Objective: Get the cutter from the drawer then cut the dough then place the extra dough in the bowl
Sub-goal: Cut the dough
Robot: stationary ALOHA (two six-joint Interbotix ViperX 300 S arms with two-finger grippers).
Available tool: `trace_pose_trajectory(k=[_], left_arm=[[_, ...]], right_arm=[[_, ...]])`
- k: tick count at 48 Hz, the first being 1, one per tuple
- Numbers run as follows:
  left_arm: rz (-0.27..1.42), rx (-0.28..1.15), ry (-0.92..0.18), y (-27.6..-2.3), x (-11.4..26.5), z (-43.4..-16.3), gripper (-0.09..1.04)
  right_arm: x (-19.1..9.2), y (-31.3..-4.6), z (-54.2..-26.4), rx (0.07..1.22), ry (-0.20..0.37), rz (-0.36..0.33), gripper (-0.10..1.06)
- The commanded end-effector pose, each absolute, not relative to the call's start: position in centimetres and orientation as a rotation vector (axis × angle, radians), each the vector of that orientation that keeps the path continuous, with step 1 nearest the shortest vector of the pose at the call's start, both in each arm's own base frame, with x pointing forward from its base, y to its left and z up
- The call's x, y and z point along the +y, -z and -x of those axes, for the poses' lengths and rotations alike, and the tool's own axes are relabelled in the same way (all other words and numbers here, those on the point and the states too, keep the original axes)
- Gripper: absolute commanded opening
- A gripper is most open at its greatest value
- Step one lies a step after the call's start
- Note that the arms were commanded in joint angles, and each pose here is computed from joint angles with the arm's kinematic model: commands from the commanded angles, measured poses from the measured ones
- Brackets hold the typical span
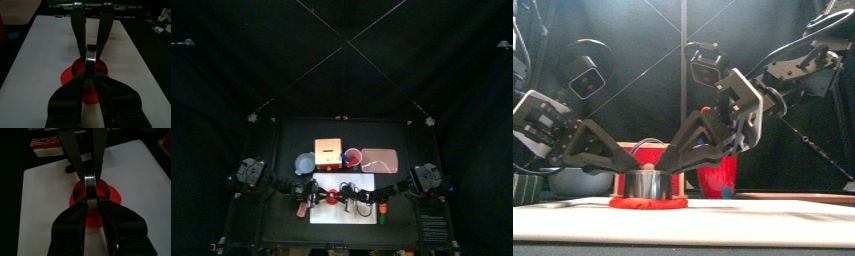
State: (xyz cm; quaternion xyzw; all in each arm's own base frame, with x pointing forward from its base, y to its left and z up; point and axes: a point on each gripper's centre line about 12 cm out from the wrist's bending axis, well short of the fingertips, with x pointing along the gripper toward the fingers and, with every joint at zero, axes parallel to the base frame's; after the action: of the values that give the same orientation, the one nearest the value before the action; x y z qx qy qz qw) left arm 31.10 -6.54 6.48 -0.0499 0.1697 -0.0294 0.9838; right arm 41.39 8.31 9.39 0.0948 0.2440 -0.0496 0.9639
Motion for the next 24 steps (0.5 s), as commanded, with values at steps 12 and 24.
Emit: trace_pose_trajectory(k=[12,24], left_arm=[[0.137,0.407,0.065,-5.8,-7.0,-30.6,0.62],[0.14,0.415,0.055,-5.5,-6.9,-30.5,0.62]], right_arm=[[9.6,-8.2,-41.0,0.568,0.072,-0.204,0.62],[9.3,-7.6,-40.5,0.599,0.085,-0.216,0.62]])
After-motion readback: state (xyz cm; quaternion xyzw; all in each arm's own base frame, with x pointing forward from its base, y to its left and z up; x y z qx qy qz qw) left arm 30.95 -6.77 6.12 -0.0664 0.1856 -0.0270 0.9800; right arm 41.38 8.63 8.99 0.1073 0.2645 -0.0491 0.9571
